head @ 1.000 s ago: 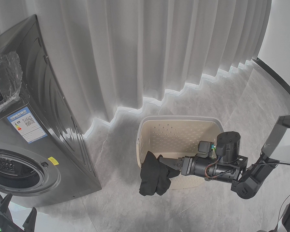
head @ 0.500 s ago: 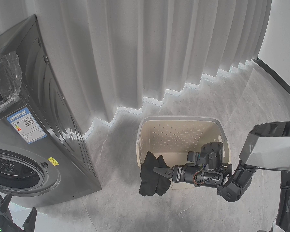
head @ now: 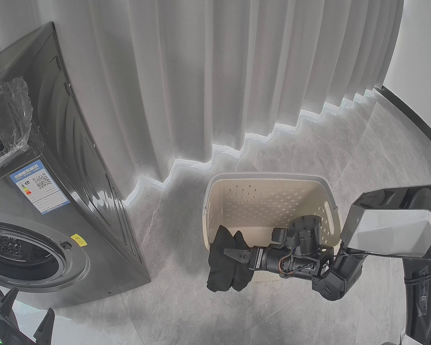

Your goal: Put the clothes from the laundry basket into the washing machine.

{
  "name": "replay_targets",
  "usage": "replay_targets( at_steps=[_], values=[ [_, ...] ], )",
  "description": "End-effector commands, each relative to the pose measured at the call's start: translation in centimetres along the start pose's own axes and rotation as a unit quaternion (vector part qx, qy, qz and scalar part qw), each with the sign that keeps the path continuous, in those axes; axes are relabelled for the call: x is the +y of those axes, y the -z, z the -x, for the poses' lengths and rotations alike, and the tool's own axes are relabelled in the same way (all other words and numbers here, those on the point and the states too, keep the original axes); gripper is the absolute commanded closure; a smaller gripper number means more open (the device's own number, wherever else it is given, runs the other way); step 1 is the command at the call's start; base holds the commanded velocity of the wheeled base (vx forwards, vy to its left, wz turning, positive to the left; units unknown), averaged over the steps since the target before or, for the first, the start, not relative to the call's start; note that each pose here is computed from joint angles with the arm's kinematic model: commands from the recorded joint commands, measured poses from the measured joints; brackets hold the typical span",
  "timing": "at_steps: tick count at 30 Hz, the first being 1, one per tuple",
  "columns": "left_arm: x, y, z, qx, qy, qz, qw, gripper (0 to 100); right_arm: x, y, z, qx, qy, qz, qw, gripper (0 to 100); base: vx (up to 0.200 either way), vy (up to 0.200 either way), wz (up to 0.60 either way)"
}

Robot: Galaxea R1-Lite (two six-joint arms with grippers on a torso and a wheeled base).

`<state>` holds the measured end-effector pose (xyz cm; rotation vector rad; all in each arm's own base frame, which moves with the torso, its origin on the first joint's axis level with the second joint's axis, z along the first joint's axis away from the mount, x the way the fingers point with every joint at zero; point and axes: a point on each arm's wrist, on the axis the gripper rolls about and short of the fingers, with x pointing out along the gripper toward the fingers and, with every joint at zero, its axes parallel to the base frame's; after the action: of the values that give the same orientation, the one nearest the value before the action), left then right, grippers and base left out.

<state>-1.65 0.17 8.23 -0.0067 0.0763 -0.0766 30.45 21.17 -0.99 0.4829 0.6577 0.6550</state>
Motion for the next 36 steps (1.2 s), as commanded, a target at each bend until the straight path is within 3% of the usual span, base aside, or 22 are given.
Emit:
replay_targets(
  at_steps=[1, 6, 7, 27, 30, 36],
  values=[
    [0.0, 0.5, -0.1, 0.009, 0.0, 0.0, 1.0, 0, -0.4, 0.3, -0.7, 0.002, 0.004, -0.001, 1.0, 0, 0.0, 0.0, 0.0],
    [0.0, 0.5, -0.1, 0.009, 0.0, 0.0, 1.0, 0, -0.2, 0.4, -1.1, 0.001, 0.0, -0.008, 1.0, 0, 0.0, 0.0, 0.0],
    [0.0, 0.5, -0.1, 0.009, 0.0, -0.001, 1.0, 0, -0.3, 0.3, -1.2, -0.001, 0.0, -0.009, 1.0, 100, 0.0, 0.0, 0.0],
    [0.0, 0.5, -0.1, 0.009, 0.0, -0.001, 1.0, 0, -0.7, 0.1, -0.7, -0.008, 0.003, -0.011, 0.9999, 100, 0.0, 0.0, 0.0],
    [0.0, 0.5, -0.1, 0.009, 0.0, 0.0, 1.0, 0, 0.0, -0.6, -0.1, -0.031, -0.013, -0.003, 0.9994, 100, 0.0, 0.0, 0.0],
    [0.0, 0.5, -0.1, 0.009, -0.001, 0.0, 1.0, 0, 2.9, -3.3, 3.2, -0.077, -0.046, 0.014, 0.9958, 100, 0.0, 0.0, 0.0]
  ],
)
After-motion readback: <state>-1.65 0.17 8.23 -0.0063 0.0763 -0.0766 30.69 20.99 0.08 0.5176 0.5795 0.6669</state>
